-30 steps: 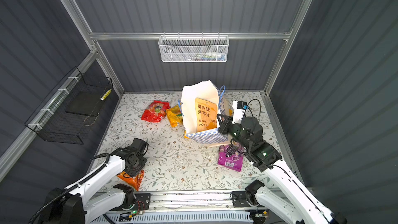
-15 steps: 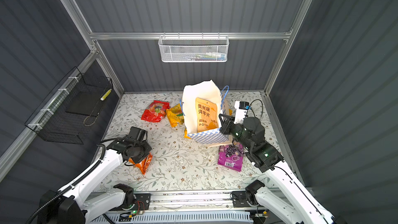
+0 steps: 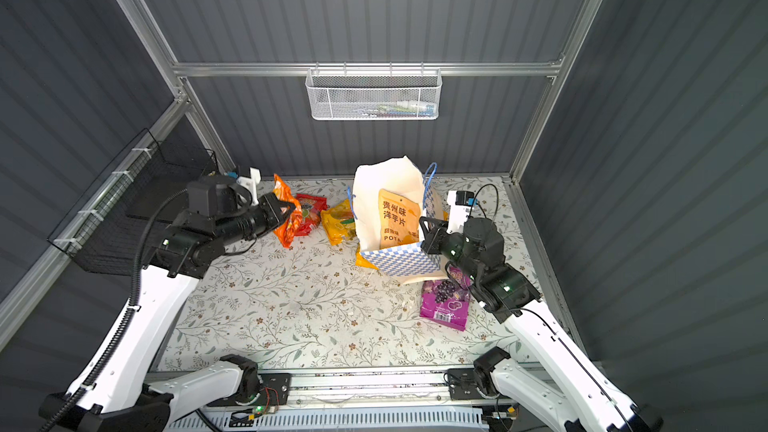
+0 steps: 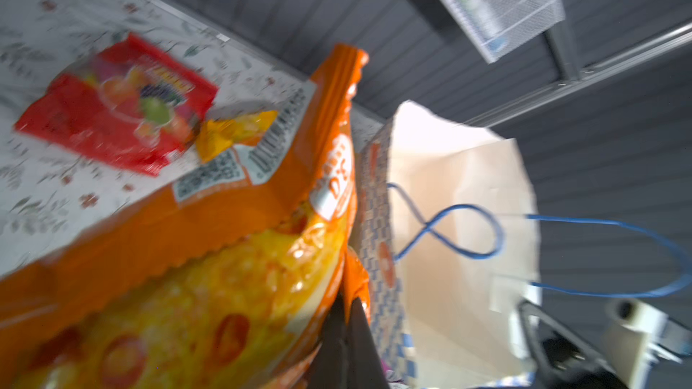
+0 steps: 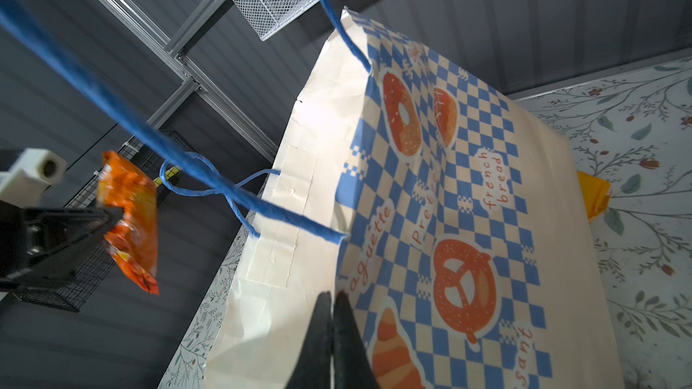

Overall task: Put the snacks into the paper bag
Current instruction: 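Lift the orange chip bag and carry it above the paper bag opening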

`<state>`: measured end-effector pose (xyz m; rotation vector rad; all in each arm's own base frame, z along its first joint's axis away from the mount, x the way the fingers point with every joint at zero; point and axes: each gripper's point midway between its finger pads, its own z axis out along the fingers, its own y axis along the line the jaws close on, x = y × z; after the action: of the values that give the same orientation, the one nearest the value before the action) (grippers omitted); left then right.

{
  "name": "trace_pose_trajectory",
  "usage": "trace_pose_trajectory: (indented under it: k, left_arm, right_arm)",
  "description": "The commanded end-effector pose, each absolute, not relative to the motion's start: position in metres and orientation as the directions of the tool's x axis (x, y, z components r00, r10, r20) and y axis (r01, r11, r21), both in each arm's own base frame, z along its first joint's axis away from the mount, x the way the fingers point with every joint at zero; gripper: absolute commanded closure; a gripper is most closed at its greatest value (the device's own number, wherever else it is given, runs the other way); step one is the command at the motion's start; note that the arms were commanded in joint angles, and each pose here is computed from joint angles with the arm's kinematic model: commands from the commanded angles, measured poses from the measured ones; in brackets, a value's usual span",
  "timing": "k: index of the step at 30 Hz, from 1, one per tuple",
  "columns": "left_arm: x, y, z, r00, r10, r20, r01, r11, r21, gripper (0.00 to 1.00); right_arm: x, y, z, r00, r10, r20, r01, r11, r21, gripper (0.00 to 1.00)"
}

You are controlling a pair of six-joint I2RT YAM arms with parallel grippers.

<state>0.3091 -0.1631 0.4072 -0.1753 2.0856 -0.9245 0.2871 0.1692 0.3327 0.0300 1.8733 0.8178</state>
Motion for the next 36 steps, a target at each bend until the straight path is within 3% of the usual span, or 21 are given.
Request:
trace_pose_trajectory:
  k: [1,7,16,25,36]
  left_arm:
    - [0.307,-0.195,0.456,-0.622,-0.344,-0.703,0.379,0.653,-0.655,1.00]
    - [0.304,-0.279,0.487,-0.616,-0.209,-0.760,0.554,0.570,-0.606,1.00]
    - [0.309,-0.384,0.444,-0.637,0.032,-0.770,0.655,0.549,-0.519,1.00]
    - [0.335,-0.396,0.366,-0.716,0.092,-0.693,0.565,0.659,-0.496,1.00]
    - [0.358,-0.416,0.322,-0.735,0.138,-0.664,0.549,0.696,-0.463,1.00]
  right_arm:
    - [0.287,0.170,0.342,-0.452,0.361,-0.816,-0.354,0.767,0.535,1.00]
    - [0.287,0.175,0.354,-0.460,0.353,-0.815,-0.373,0.756,0.538,1.00]
    - [0.291,0.186,0.357,-0.494,0.347,-0.798,-0.396,0.727,0.561,1.00]
    - [0.291,0.183,0.354,-0.492,0.353,-0.796,-0.381,0.735,0.561,1.00]
    - [0.289,0.188,0.351,-0.506,0.349,-0.789,-0.394,0.720,0.571,1.00]
